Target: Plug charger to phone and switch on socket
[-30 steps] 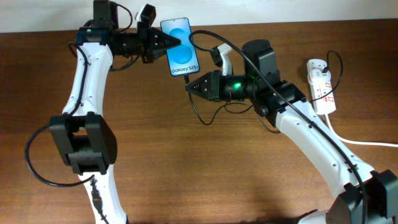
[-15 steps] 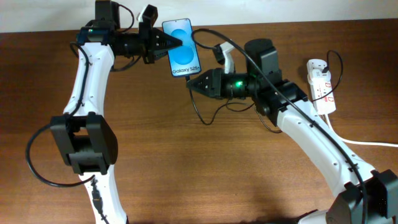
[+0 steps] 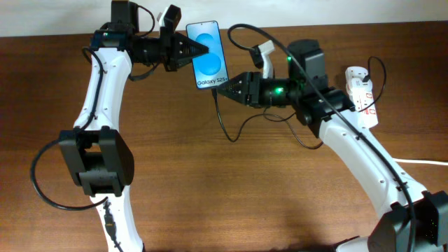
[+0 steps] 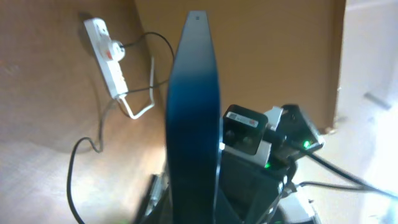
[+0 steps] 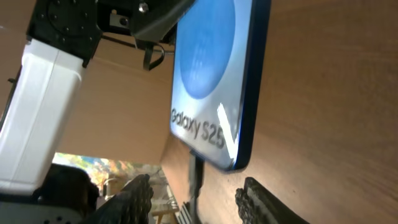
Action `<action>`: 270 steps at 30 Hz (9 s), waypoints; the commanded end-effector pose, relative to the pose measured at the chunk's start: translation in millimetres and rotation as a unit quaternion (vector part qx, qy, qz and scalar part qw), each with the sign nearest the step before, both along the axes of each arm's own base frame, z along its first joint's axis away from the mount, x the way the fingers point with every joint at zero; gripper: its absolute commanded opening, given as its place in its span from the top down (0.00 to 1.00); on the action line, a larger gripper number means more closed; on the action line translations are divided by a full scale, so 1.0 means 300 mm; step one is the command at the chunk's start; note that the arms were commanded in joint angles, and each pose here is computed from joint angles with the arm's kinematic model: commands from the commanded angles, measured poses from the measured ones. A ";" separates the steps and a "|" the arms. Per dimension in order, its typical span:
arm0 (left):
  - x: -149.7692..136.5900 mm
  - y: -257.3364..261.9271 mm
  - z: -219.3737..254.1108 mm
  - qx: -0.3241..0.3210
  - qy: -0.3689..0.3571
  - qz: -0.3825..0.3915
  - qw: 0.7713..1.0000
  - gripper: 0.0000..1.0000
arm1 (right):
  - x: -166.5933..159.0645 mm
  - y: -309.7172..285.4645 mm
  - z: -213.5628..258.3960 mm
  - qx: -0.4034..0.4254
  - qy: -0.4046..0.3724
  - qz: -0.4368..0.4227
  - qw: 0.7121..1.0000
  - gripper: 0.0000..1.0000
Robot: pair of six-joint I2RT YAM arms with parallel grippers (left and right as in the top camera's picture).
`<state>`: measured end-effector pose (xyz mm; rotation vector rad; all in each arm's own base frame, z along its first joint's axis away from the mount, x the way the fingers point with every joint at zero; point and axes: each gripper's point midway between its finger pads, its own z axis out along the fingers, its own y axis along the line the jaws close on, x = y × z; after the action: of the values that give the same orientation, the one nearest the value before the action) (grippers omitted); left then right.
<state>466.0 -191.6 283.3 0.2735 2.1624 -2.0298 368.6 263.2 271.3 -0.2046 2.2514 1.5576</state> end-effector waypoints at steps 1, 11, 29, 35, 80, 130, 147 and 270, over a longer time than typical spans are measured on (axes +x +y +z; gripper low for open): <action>0.002 0.017 0.002 0.001 -0.096 -0.001 0.995 1.00 | -0.014 -0.046 -0.026 -0.009 -0.006 0.022 1.000 0.48; -0.039 0.086 -0.305 0.238 -0.082 0.002 0.968 1.00 | -0.034 -0.213 -0.249 -0.160 0.050 -0.032 0.985 0.42; -0.085 0.139 -0.658 0.328 0.082 -0.030 0.941 1.00 | -0.075 -0.250 -0.307 -0.203 0.084 -0.037 0.975 0.41; -0.087 0.154 -0.743 0.412 0.104 -0.021 0.905 1.00 | -0.075 -0.250 -0.307 -0.203 0.084 -0.037 0.975 0.40; -0.097 0.218 -0.903 0.505 0.146 -0.010 0.851 0.55 | -0.091 -0.253 -0.315 -0.209 0.086 -0.028 0.974 0.36; -0.107 0.420 -0.093 0.573 -0.001 0.207 0.793 0.48 | -0.099 -0.412 -0.070 -0.330 -0.008 -0.105 0.938 0.17; -0.221 0.460 0.134 0.566 -0.056 0.265 0.779 0.00 | -0.286 -0.605 0.212 -0.389 -0.103 -0.220 0.889 0.02; -0.272 0.493 0.179 0.537 -0.170 0.327 0.759 0.01 | -0.411 -0.813 -0.384 -0.306 -0.390 -0.424 0.758 0.02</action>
<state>410.9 -52.9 330.0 -0.0634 2.4744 -0.2525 245.7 19.6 157.1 0.0185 1.6509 0.1386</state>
